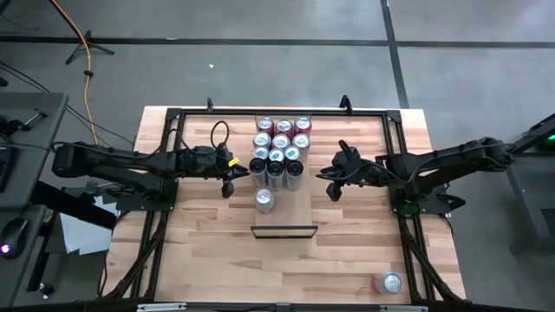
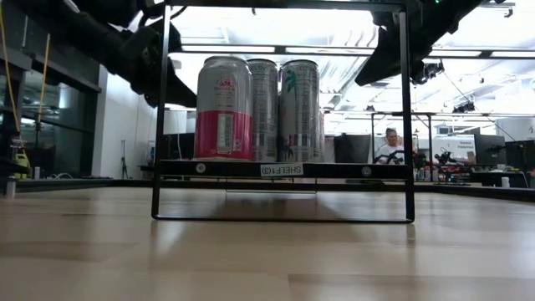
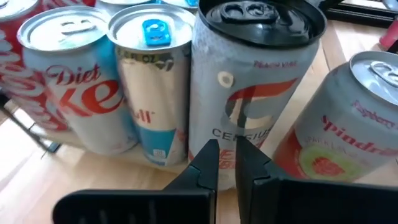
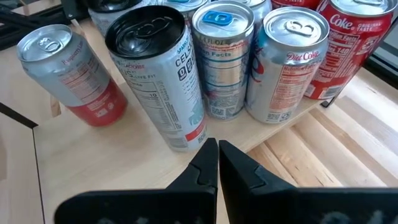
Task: Place canned beverage on shelf
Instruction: Put the white pink soda can on the shelf aligned with the other white pink soda cans, then put the pink soda can on the shelf aligned with the other pink white soda can
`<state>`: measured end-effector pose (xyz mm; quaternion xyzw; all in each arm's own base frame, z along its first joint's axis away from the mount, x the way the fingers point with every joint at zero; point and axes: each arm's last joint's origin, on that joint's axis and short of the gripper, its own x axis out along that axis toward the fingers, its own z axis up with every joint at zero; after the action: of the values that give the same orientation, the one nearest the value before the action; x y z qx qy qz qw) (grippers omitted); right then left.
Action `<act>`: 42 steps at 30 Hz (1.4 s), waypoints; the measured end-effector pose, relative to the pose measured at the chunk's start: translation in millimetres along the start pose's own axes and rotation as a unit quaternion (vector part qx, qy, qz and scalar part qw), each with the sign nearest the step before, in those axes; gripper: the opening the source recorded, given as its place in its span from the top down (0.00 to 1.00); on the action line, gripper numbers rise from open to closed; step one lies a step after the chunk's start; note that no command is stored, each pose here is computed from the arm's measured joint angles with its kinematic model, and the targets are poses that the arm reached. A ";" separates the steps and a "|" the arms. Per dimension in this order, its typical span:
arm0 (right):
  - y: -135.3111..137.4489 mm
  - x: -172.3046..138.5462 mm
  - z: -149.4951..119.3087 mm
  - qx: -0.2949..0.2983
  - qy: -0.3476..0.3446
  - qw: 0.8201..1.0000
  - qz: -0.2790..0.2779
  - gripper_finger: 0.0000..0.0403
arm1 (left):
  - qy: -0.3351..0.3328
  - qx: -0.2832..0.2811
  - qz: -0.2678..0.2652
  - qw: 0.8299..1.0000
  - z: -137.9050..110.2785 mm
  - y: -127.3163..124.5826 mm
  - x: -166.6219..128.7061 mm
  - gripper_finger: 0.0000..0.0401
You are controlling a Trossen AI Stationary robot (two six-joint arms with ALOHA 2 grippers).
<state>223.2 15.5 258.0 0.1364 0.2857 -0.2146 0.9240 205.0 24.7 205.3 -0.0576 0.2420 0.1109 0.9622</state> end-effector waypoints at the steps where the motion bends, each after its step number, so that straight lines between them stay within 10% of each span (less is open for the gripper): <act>1: 0.0 -0.1 0.0 0.000 0.000 1.000 0.000 1.00 | -0.003 0.002 -0.001 1.000 0.3 -0.3 2.6 1.00; 15: 1.0 0.0 -0.6 0.000 0.009 1.000 0.018 1.00 | 0.006 -0.006 -0.009 1.000 -3.6 -1.8 18.0 1.00; 31: 8.6 -7.7 13.0 0.029 -0.035 0.993 0.110 1.00 | -0.102 -0.062 -0.110 0.987 33.3 -8.0 -68.8 1.00; 42: 11.0 -9.1 18.8 0.031 -0.064 0.990 0.124 1.00 | -0.101 -0.054 -0.104 0.988 34.7 -7.8 -69.9 1.00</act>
<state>230.5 20.9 279.8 0.1852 0.2000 -0.1158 0.9551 162.6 9.9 269.6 -0.1229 0.1297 0.0280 0.9835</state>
